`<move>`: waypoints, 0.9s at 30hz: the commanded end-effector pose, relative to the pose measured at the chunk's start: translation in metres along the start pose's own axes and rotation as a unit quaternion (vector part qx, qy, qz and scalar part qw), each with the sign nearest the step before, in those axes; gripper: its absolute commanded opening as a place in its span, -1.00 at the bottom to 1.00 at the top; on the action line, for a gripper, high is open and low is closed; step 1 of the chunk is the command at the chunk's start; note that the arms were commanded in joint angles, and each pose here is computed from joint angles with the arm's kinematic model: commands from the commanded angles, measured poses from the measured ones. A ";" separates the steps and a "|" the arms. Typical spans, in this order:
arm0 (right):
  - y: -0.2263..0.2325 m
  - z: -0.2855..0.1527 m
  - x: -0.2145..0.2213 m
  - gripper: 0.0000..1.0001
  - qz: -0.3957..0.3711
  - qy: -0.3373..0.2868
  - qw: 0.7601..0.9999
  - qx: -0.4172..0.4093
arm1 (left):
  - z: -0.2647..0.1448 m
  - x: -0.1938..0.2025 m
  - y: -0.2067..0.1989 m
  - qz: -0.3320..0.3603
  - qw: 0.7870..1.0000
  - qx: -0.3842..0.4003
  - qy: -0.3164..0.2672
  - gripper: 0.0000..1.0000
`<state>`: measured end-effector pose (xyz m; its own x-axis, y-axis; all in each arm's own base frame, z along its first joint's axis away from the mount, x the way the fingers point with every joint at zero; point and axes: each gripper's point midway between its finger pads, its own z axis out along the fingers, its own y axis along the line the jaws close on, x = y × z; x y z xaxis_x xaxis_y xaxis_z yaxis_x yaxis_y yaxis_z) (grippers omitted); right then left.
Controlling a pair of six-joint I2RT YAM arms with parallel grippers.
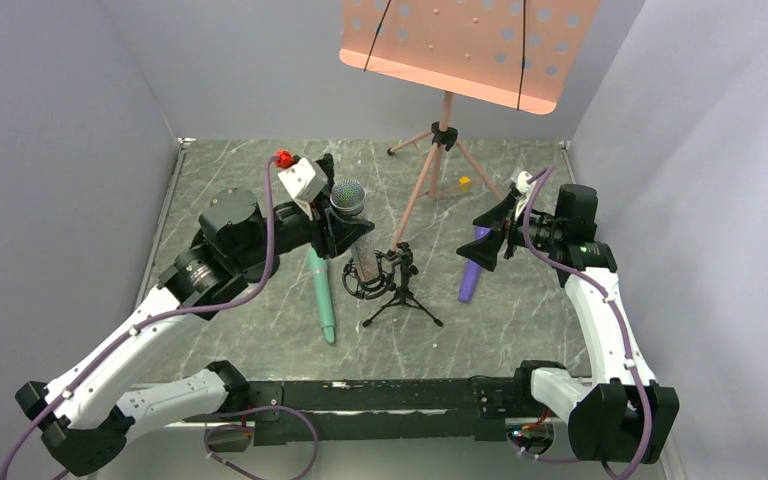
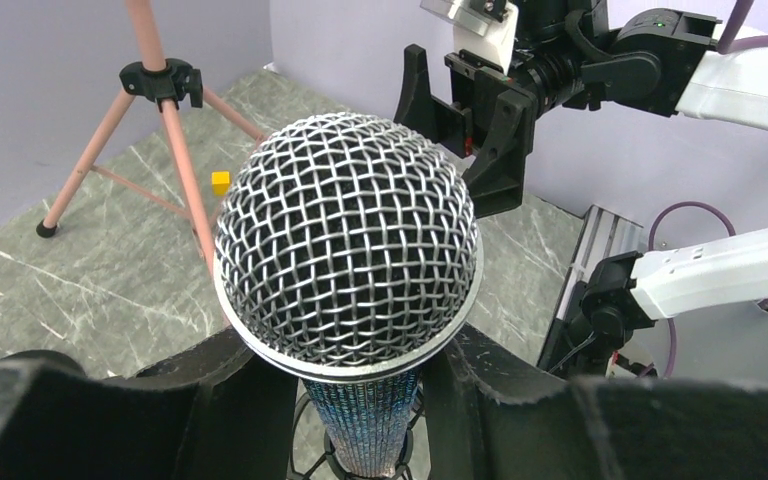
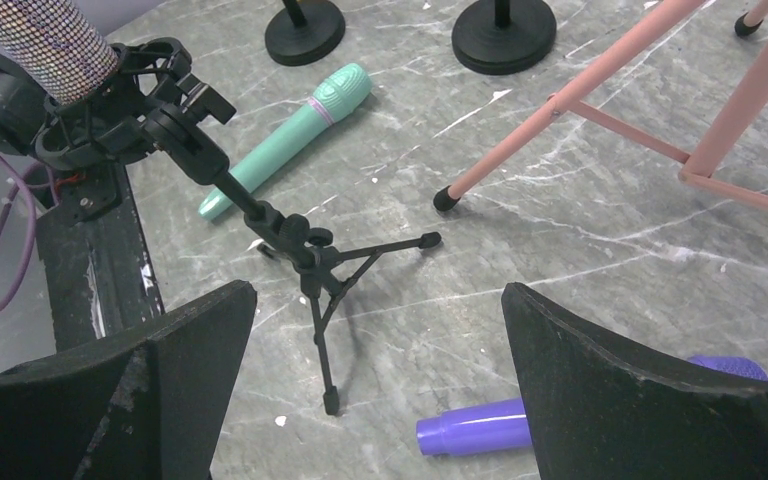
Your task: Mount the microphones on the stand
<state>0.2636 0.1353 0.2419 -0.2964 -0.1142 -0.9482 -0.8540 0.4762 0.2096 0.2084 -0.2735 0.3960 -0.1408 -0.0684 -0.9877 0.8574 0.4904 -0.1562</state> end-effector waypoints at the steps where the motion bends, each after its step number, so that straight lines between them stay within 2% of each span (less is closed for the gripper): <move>1: 0.004 -0.002 -0.013 0.99 -0.035 -0.019 0.999 -0.013 | 0.002 0.013 0.003 0.023 1.000 -0.008 -0.003 -1.00; 20: 0.005 -0.001 -0.012 1.00 -0.030 -0.021 0.999 -0.019 | -0.010 0.048 -0.015 0.029 0.999 0.039 0.002 -1.00; 27: 0.006 -0.001 -0.012 1.00 -0.028 -0.022 0.999 -0.022 | -0.015 0.065 -0.015 0.023 0.998 0.041 0.030 -1.00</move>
<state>0.2611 0.1368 0.2438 -0.2961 -0.1064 -0.9492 -0.8610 0.4600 0.2170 0.1862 -0.2674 0.3905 -0.0049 -0.1424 -0.9898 0.8904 0.4499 -0.0691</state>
